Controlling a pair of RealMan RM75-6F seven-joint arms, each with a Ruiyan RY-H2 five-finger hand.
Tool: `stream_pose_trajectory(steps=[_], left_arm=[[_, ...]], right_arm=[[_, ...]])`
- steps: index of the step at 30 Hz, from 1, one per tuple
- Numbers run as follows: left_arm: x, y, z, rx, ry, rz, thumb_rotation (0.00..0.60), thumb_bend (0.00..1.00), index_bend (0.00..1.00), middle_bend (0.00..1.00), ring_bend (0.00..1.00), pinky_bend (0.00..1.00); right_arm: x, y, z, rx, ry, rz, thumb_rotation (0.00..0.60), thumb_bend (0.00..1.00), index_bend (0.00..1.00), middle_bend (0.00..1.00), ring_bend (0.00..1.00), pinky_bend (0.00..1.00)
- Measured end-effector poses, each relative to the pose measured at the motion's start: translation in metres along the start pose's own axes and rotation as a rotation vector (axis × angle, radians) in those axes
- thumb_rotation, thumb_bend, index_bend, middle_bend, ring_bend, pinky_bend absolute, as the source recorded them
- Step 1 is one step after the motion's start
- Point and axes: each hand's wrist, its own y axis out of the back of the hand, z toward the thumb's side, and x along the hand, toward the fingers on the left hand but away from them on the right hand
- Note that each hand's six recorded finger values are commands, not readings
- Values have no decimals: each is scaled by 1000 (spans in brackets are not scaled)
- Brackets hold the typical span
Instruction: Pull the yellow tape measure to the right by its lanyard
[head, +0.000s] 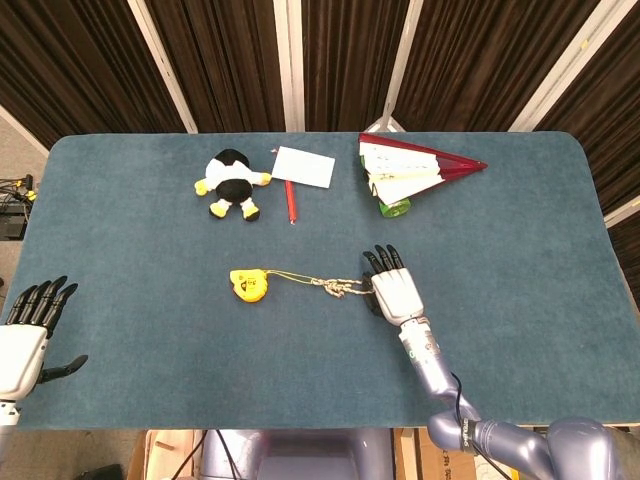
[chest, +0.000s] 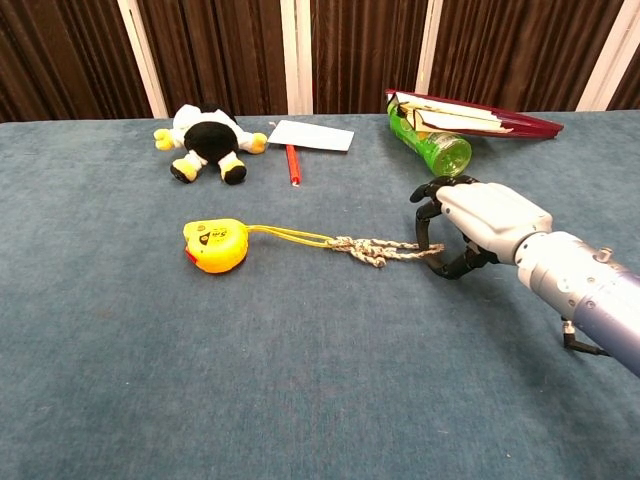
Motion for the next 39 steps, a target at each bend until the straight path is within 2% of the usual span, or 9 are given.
stream_pose_trajectory(steps=[13,20,39], left_arm=[[0,0,0,0,1,1,600,0,0,0,0,0],[0,1,0,-1,0,3,600,0,0,0,0,0],[-2,2,5,13,-18,17,600,0,0,0,0,0]], right_arm=[[2,6,1,5,7,-13,600,498,628,185,19,40],[2,19,-7,21,3,-45,600,499,629,185,21,40],[24,61,-68,84,-91,-92,600,499,644,185,28,40]])
